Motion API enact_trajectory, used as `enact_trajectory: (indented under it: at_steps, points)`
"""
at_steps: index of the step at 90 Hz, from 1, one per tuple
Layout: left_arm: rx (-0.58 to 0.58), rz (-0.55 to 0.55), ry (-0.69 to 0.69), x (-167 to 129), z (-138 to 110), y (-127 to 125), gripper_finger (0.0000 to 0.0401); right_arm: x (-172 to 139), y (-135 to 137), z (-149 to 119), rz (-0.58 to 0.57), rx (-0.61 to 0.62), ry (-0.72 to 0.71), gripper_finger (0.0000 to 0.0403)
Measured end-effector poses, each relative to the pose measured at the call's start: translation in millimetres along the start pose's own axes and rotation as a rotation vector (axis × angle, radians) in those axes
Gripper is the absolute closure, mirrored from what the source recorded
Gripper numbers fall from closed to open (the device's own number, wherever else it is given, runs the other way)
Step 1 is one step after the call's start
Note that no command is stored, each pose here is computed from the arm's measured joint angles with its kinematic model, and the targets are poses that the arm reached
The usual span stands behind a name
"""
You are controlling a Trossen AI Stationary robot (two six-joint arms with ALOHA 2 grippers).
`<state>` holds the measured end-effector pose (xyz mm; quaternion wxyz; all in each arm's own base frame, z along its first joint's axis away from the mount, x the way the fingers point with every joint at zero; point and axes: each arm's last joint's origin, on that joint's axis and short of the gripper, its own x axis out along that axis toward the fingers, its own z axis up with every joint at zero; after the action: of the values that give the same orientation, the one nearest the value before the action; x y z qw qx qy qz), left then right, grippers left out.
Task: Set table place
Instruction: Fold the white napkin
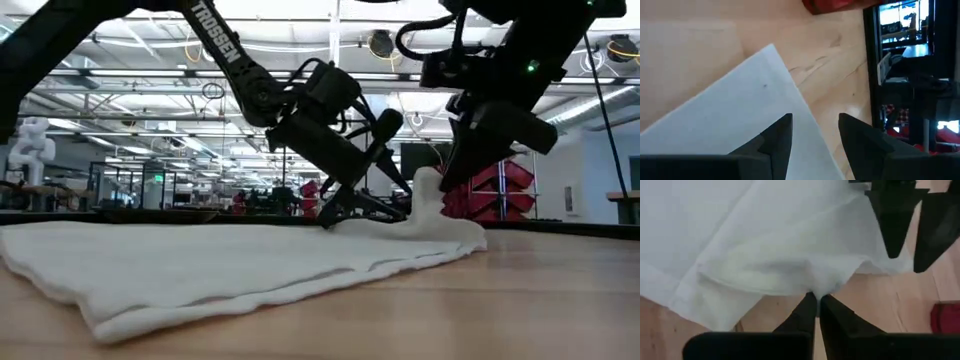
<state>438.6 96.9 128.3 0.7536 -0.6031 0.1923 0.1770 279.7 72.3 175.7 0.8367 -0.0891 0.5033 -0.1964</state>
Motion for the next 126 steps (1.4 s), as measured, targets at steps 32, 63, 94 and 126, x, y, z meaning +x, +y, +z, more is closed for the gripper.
enact_trajectory:
  at_steps: [32, 63, 94, 126]
  points:
    - [0.016, -0.007, 0.023, -1, 5, 2, 0.0253, -17, -19, 43, 0.012, -0.085, -0.065, 0.0403]
    - [0.092, -0.015, 0.056, -1, 4, 2, 0.0256, -15, -22, 42, 0.035, -0.091, -0.030, 0.0403]
    - [0.120, 0.059, 0.108, -2, 1, 10, 0.0347, -15, -22, 40, 0.031, -0.078, -0.011, 0.0403]
    - [0.156, 0.053, 0.039, -5, 11, 9, 0.0401, -23, -9, 30, 0.042, -0.148, 0.026, 0.0403]
